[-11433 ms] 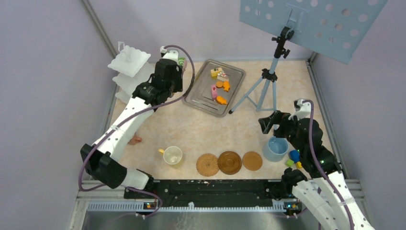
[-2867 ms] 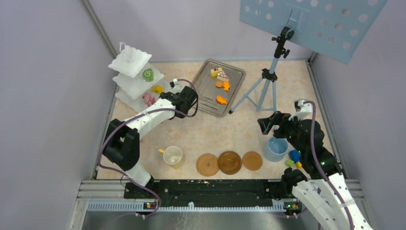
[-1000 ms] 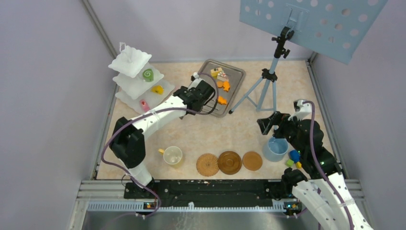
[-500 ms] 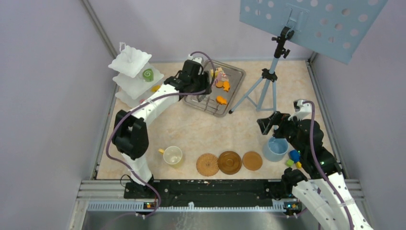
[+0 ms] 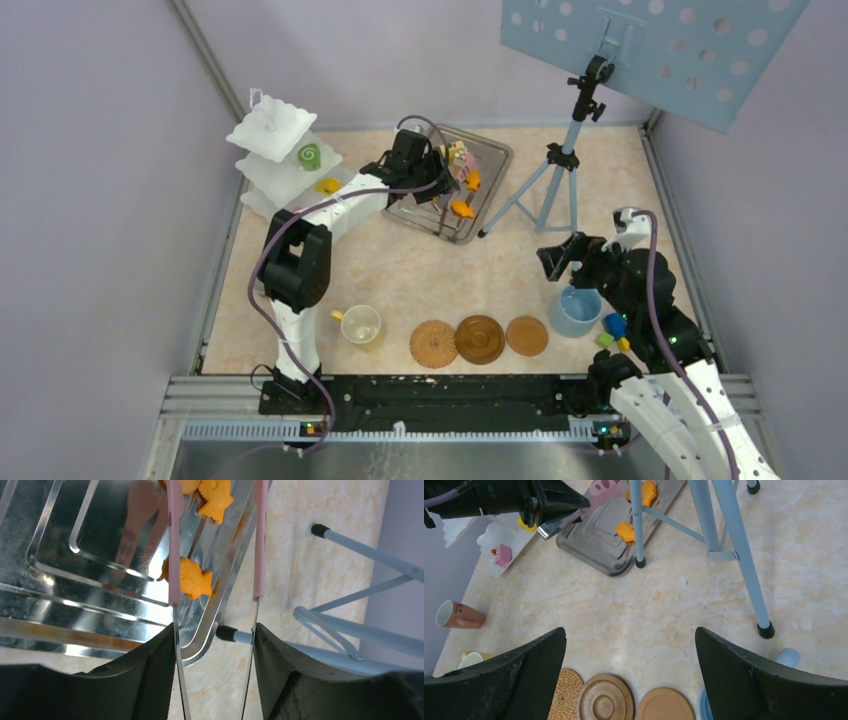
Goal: Serve the afternoon tea
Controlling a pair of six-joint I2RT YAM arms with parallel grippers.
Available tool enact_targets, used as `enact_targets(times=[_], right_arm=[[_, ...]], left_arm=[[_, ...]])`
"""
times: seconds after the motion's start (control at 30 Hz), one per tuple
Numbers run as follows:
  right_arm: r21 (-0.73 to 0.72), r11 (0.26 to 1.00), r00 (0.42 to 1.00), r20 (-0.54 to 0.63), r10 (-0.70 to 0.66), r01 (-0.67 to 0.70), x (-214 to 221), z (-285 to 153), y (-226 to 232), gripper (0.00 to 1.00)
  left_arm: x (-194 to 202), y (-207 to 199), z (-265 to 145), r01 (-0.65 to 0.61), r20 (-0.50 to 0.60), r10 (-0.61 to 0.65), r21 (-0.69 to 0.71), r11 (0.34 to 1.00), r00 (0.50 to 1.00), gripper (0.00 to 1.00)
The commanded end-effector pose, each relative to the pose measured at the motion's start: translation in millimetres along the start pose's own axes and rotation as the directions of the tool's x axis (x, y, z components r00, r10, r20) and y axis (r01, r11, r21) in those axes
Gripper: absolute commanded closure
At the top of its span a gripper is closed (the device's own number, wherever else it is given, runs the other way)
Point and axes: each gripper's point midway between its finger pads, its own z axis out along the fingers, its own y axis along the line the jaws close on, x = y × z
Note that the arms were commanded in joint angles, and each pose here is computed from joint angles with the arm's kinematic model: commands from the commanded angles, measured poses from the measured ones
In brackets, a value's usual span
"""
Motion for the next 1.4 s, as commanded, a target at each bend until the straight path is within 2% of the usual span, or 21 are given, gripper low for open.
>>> enact_targets(times=[0.0,0.4,0.93,1.27,1.37], right_arm=[[-0.003,1.0,1.0,0.014,-0.002,0.002,-3.6,3.6,2.0,0.02],[-0.004,1.0,1.0,0.015,0.0,0.0,-4.4,2.1,2.6,0.02],[-0.009,1.0,1.0,0.021,0.002,-0.002,-4.8,1.0,3.1,0.02],[-0.014,1.0,1.0,0.023,0.002,-0.002,-4.8,1.0,3.9,0.02],[-0.014,1.0,1.0,0.024,0.002,-0.002,-5.3,0.7,4.1,0.02]], left_arm=[[-28.6,-32.1,10.8,0.023,0.112,-0.028,0.052,0.998,0.993,0.41],[-34.3,-30.9,36.9,-0.001,0.254,0.05,-0.192,0.981,0.966,0.38],[-27.5,-25.4,78.9,0.054,0.283,0.032,-0.289,0.956,0.959,0.4],[-21.3,-24.9,85.7,0.041,0.294,0.056,-0.312,0.949,0.954,0.44],[-21.1,-29.3,84.7,0.026,0.29,0.066,-0.303,0.953,0.955,0.51]])
